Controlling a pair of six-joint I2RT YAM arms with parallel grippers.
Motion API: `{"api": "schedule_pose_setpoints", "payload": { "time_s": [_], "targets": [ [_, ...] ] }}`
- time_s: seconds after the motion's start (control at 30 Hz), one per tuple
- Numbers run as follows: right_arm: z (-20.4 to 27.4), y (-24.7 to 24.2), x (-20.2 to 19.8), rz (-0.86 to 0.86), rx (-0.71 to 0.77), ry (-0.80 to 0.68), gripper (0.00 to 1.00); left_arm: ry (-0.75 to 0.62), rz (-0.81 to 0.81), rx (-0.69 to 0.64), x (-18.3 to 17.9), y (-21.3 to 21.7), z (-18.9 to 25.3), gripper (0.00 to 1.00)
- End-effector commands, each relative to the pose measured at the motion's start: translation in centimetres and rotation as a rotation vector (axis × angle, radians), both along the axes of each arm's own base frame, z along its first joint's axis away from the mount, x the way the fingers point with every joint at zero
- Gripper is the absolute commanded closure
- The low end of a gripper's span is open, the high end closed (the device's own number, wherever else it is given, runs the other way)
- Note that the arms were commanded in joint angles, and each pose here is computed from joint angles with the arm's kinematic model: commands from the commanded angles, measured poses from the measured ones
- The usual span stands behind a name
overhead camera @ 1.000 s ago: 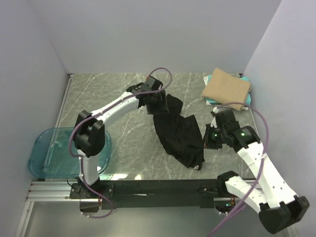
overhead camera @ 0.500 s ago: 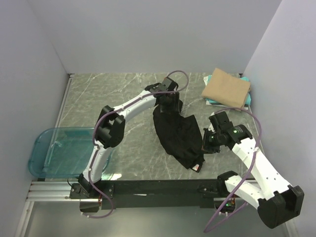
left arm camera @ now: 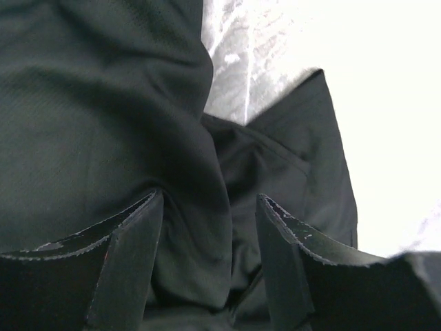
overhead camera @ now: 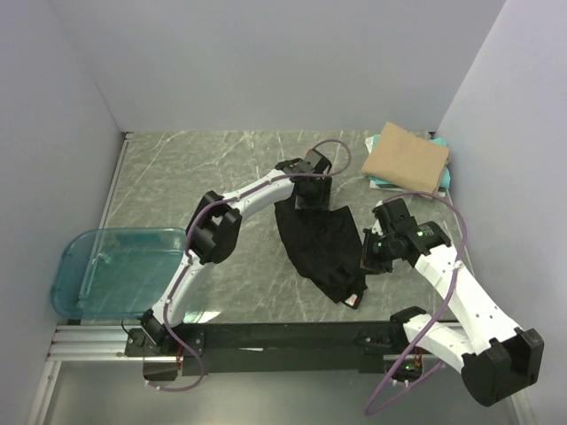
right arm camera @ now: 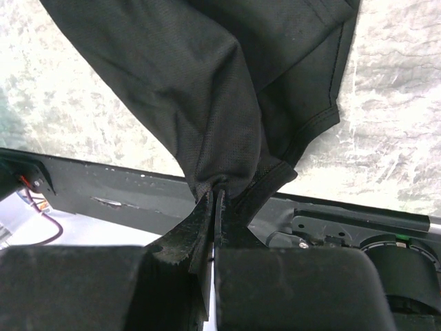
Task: Fold and stack the t-shirts
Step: Flatten the tshirt out
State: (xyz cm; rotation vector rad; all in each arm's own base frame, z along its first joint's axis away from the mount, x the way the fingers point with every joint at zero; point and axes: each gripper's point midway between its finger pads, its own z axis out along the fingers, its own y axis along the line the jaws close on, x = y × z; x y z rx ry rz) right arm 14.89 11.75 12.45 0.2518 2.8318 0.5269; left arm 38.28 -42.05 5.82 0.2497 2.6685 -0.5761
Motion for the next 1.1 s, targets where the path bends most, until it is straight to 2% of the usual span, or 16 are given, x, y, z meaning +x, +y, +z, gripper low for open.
{"api": "schedule_pose_setpoints", "payload": {
  "time_s": [0.0, 0.1, 0.2, 0.23, 0.33, 0.47, 0.53, 0.63, 0.77, 0.8, 0.87, 0.9, 0.93, 0.97, 1.0, 1.07],
  "targets": [
    [1.3, 0.6, 1.2, 0.014, 0.032, -0.053, 1.00, -0.046, -0.010, 0.025, 0.6, -0.7, -0.2, 0.38],
    [1.6, 0.7, 1.2, 0.016, 0.035, -0.059, 1.00, -0.046, 0.001, 0.050, 0.7, -0.4, -1.2, 0.44],
    [1.9, 0.7, 1.2, 0.012, 0.039, -0.064, 1.00, -0.072, 0.030, 0.084, 1.4, 0.2, -1.5, 0.63],
    [2.1, 0.7, 1.3, 0.011, 0.040, -0.071, 1.00, -0.079, 0.041, 0.093, 1.5, 0.4, -1.5, 0.78],
    [2.9, 0.6, 1.5, -0.007, 0.043, -0.098, 1.00, -0.122, 0.078, 0.108, 2.4, 1.2, 0.0, 0.91],
    [3.2, -0.2, 2.6, -0.039, -0.005, -0.131, 1.00, -0.174, 0.156, 0.064, 4.3, 3.0, 4.5, 0.92],
    [3.6, -0.5, 3.9, -0.050, -0.034, -0.150, 1.00, -0.182, 0.225, -0.018, 5.9, 4.9, 8.2, 0.94],
    [4.4, -1.3, 7.3, -0.077, -0.084, -0.206, 1.00, -0.228, 0.313, -0.143, 8.1, 8.1, 13.5, 0.99],
    [6.8, -2.4, 13.4, -0.116, -0.094, -0.287, 1.00, -0.321, 0.403, -0.292, 11.5, 13.0, 20.3, 1.00],
    [9.8, -2.7, 15.6, -0.120, -0.091, -0.364, 1.00, -0.365, 0.410, -0.340, 12.1, 13.7, 23.1, 1.00],
    [11.4, -3.7, 18.3, -0.137, -0.118, -0.369, 1.00, -0.432, 0.421, -0.431, 13.6, 15.6, 26.8, 1.00],
    [16.2, -4.1, 20.4, -0.148, -0.119, -0.487, 1.00, -0.488, 0.423, -0.479, 13.8, 16.4, 29.8, 1.00],
    [17.2, -4.4, 21.9, -0.157, -0.132, -0.498, 1.00, -0.521, 0.424, -0.513, 14.0, 17.1, 31.6, 1.00],
    [18.9, -5.0, 22.3, -0.169, -0.141, -0.519, 1.00, -0.581, 0.444, -0.561, 14.6, 18.5, 34.1, 1.00],
    [23.1, -5.6, 23.8, -0.194, -0.143, -0.620, 1.00, -0.632, 0.435, -0.605, 13.9, 19.2, 36.8, 1.00],
    [26.7, -6.3, 24.2, -0.221, -0.145, -0.700, 1.00, -0.736, 0.443, -0.665, 13.6, 20.7, 40.6, 1.00]
  ]
}}
